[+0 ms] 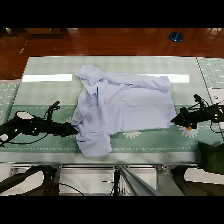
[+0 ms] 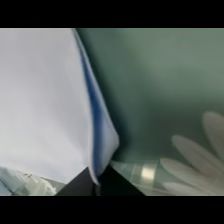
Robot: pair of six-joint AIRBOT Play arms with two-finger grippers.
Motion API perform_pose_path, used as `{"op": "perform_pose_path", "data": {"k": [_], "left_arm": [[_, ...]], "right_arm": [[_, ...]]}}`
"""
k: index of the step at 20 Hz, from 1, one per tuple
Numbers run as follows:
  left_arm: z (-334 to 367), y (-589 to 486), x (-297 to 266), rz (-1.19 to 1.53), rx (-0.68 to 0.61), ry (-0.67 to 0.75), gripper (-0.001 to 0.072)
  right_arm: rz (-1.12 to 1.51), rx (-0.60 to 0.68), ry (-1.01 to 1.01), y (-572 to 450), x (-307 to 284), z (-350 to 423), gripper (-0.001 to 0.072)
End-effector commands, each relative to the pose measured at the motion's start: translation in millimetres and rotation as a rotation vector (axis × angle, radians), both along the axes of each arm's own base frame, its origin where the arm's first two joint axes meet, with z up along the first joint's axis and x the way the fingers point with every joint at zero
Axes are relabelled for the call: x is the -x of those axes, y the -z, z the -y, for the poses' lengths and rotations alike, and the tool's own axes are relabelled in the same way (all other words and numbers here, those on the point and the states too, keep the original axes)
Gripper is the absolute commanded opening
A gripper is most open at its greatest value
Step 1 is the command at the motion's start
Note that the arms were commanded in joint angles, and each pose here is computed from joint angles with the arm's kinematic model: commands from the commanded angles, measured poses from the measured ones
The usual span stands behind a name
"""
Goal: Fold the shirts.
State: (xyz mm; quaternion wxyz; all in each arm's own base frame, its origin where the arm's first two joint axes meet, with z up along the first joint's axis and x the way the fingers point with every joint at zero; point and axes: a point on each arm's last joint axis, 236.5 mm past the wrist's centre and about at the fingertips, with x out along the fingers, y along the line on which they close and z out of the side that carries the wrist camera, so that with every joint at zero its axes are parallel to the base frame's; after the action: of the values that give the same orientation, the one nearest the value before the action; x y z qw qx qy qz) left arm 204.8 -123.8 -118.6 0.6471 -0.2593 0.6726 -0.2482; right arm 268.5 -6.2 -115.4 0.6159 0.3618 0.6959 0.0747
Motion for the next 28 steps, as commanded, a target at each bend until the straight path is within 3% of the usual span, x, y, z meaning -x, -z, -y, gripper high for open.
{"op": "perform_pose_path", "data": {"k": [1,5,9,12,16,19,22,25,28], "left_arm": [[4,-7,0,-0.006,0.028,0.008,0.0024],[10,-72,-48,0.168,0.096,0.035,0.0022],[4,-296,-138,0.795,0.214,-0.083,0.0022],[-2,-491,-107,1.334,0.104,-0.043,0.0022],[1,-680,11,1.93,-0.164,-0.132,0.0022],[3,-730,87,2.098,-0.297,-0.241,0.0022],[1,-727,130,2.094,-0.393,-0.313,0.0022],[-8,-697,142,1.977,-0.486,-0.341,0.0022],[-14,-643,136,1.731,-0.506,-0.324,0.0022]], "right_arm": [[0.062,-0.039,-0.049,-4,-16,-24,0.0027],[0.4,-0.031,-0.051,-102,-73,-25,0.0022],[1.019,0.073,-0.108,-308,-115,-36,0.0022],[1.434,0.25,-0.059,-475,-90,-44,0.0022],[1.807,0.518,0.199,-648,1,-38,0.0021],[1.892,0.667,0.309,-700,68,-39,0.0021],[1.873,0.744,0.33,-705,112,-47,0.0021],[1.754,0.808,0.284,-673,132,-50,0.0021],[1.448,0.861,0.17,-599,136,-41,0.002]]}}
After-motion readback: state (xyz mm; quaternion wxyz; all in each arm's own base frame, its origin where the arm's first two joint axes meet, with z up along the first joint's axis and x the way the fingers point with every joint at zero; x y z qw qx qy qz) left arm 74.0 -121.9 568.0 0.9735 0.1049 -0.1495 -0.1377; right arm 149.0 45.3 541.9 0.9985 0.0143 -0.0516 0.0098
